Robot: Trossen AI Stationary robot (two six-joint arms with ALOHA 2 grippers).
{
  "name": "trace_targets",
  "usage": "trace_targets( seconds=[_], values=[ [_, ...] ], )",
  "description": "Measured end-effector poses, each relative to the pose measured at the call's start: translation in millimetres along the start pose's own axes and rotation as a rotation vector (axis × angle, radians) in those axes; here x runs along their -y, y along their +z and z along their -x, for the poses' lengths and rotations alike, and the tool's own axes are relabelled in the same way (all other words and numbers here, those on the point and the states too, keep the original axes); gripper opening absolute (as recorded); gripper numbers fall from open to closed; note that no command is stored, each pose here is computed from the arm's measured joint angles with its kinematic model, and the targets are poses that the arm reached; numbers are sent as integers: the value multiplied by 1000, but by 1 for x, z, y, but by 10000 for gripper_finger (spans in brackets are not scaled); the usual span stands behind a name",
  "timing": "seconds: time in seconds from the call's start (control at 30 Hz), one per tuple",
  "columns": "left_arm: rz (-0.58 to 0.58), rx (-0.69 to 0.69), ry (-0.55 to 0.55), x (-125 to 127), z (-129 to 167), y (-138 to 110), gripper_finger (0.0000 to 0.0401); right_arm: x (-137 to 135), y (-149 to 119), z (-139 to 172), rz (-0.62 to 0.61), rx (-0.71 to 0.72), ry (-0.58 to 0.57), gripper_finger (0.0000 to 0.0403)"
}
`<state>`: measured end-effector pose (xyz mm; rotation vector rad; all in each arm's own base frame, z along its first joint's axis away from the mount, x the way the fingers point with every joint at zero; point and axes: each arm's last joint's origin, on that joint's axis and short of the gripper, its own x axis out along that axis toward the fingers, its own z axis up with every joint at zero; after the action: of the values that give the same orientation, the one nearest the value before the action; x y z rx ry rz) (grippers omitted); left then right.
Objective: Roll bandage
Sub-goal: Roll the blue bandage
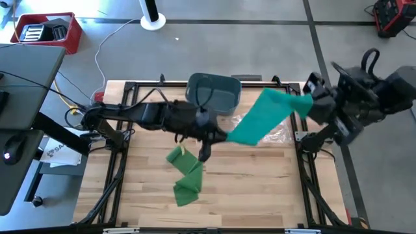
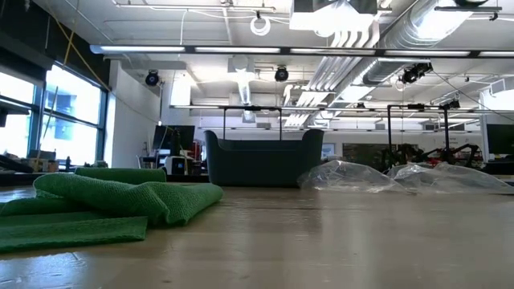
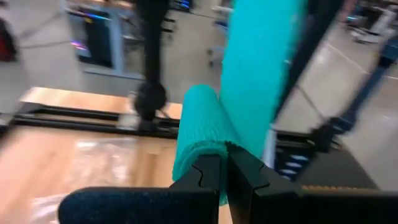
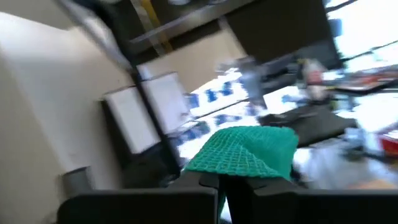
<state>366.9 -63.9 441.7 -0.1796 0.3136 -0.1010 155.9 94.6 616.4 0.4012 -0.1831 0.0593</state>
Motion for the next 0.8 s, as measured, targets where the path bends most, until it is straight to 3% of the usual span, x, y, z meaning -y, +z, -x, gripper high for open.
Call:
trace_targets(
  seconds=[0.1,0.17,0.33,0.43,0.53,0.8],
  values=[
    [9,-16,-43,13,0,-4,1,11,3,6,11,8,-60,0],
    [11,-27,-6,19,1,-7,1,14,5,8,3,4,-26,0],
    [45,8,195,13,6,-6,1,3,-3,2,-22,-104,275,0],
    [71,34,317,3,23,0,1,-12,-18,-6,-49,-219,487,0],
    [69,74,371,-4,45,11,1,-25,-31,-11,-84,-313,630,0],
    [67,197,398,-22,91,34,1,-49,-58,-22,-133,-431,700,0]
  ],
)
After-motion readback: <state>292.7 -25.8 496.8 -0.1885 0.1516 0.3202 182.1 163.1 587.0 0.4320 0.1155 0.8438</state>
